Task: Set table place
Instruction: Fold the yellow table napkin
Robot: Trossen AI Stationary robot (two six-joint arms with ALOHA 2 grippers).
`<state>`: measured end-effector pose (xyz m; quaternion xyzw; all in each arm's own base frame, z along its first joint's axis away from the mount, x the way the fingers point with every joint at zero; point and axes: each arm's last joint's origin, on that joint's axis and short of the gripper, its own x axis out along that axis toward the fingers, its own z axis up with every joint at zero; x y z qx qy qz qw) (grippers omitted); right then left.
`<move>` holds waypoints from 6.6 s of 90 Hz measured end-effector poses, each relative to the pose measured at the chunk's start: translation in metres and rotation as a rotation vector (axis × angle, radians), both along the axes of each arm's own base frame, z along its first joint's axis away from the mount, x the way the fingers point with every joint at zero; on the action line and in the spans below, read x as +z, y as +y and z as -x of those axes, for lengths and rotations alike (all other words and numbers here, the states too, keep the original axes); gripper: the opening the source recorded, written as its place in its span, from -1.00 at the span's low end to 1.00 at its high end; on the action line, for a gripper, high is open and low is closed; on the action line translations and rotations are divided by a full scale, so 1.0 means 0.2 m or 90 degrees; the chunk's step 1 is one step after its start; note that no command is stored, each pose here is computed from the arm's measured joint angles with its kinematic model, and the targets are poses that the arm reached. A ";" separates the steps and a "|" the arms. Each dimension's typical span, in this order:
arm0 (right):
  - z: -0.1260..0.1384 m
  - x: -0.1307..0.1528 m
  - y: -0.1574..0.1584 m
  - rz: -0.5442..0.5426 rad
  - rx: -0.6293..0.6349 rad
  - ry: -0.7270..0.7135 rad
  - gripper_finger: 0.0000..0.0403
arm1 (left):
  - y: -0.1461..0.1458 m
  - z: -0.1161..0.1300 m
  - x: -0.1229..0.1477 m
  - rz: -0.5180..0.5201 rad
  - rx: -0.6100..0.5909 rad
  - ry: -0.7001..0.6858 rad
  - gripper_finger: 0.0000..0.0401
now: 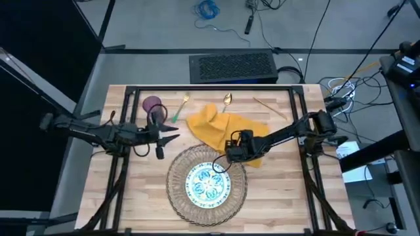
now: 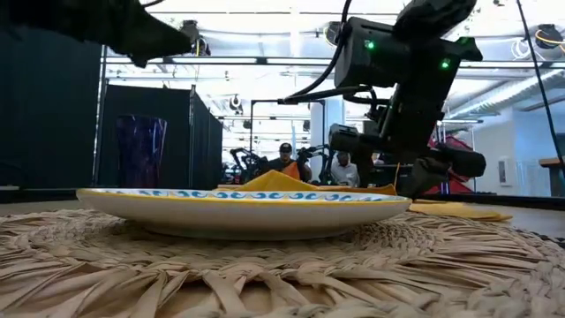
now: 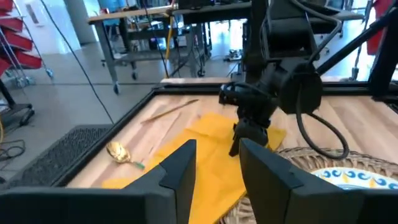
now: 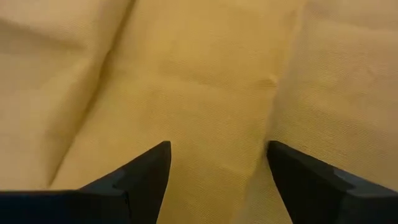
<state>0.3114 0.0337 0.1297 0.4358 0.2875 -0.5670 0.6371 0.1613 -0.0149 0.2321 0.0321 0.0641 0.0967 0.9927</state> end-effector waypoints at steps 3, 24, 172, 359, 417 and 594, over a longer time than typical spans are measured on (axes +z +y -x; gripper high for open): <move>0.00 0.00 0.00 0.000 0.000 0.000 0.09 | 0.00 0.00 0.00 0.001 0.000 0.000 -0.46; 0.00 0.00 0.00 -0.003 0.001 0.006 -0.63 | -0.01 0.01 0.01 0.000 -0.011 -0.011 -0.46; 0.19 0.34 0.13 0.181 -0.017 -0.118 -1.00 | -0.01 0.04 0.03 -0.018 -0.007 -0.030 -0.46; 0.49 0.27 0.23 -0.010 0.079 0.243 -0.09 | -0.01 0.04 0.02 -0.014 0.001 -0.017 -0.46; 0.50 -0.01 -0.16 -0.022 0.064 0.246 -0.28 | 0.00 0.04 0.02 0.037 0.028 -0.029 -0.46; 0.16 0.19 -0.34 0.014 0.324 -0.046 -0.99 | 0.00 0.03 0.01 0.055 0.045 -0.020 -0.46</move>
